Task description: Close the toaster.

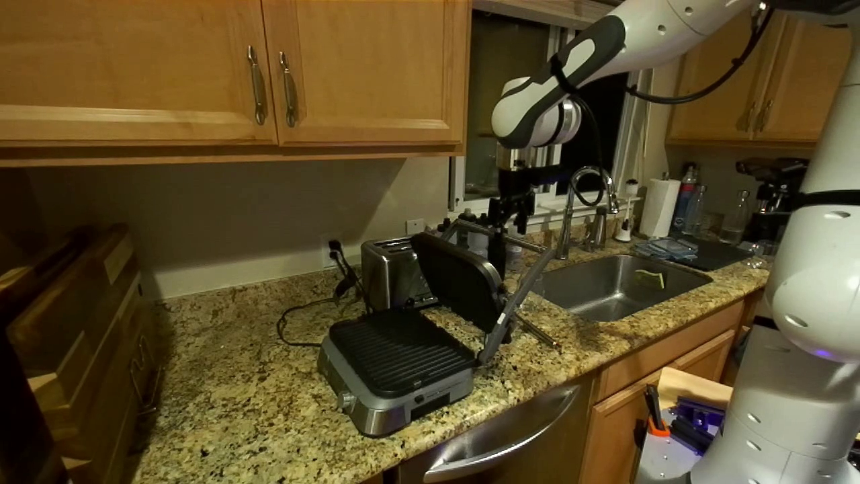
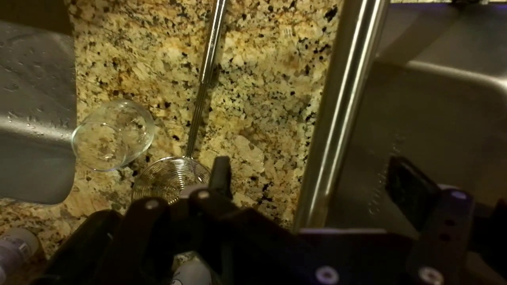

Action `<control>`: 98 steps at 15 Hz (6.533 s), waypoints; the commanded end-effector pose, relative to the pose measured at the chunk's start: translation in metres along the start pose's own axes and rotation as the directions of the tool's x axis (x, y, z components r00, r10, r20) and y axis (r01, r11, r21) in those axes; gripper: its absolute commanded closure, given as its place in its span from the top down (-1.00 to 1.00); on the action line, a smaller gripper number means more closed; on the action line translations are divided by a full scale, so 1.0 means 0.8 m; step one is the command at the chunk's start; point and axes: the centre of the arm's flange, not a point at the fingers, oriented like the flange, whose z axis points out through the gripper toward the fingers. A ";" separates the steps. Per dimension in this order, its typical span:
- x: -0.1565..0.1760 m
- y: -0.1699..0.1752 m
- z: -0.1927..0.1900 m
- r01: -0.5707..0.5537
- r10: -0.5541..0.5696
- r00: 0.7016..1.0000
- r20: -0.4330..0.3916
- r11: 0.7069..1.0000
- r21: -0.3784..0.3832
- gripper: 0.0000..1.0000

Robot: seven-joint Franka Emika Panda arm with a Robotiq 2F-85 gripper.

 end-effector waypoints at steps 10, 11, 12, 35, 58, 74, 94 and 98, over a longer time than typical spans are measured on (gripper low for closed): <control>-0.002 0.005 0.015 -0.028 0.027 1.000 0.014 0.999 0.028 -0.15; -0.004 0.006 0.017 -0.031 0.030 0.999 0.017 0.999 0.040 -0.30; -0.004 0.006 0.017 -0.034 0.033 0.999 0.020 0.998 0.048 -0.42; -0.009 -0.138 -0.064 0.157 -0.153 0.986 -0.070 0.986 0.063 -0.77; -0.020 -0.006 0.000 -0.016 0.016 1.000 0.001 0.998 0.064 -0.77; 0.003 0.015 -0.050 0.021 -0.021 1.000 -0.002 0.998 0.060 0.90; 0.019 0.028 0.023 -0.031 0.020 0.996 0.084 0.991 0.129 -0.10; 0.013 0.028 0.015 -0.029 0.019 0.997 0.071 0.989 0.146 -0.59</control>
